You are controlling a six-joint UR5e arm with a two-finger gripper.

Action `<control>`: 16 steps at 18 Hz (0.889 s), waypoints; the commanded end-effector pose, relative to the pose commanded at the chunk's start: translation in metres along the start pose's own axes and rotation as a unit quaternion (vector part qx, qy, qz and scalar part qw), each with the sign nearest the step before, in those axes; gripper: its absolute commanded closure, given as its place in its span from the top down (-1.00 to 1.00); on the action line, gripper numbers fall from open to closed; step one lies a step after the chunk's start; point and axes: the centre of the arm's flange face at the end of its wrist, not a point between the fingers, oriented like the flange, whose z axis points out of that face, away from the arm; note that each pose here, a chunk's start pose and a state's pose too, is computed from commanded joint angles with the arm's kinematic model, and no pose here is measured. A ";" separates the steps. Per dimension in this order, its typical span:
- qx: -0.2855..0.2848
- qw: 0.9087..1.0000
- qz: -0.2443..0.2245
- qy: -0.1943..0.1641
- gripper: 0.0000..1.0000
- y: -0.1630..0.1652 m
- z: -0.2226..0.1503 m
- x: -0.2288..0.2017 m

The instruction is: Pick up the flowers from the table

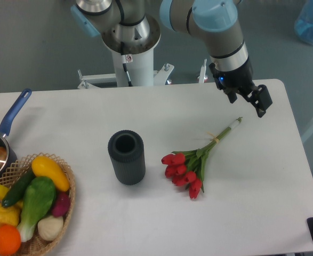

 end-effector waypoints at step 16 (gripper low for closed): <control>0.037 0.991 -0.121 0.042 1.00 -0.031 0.042 0.004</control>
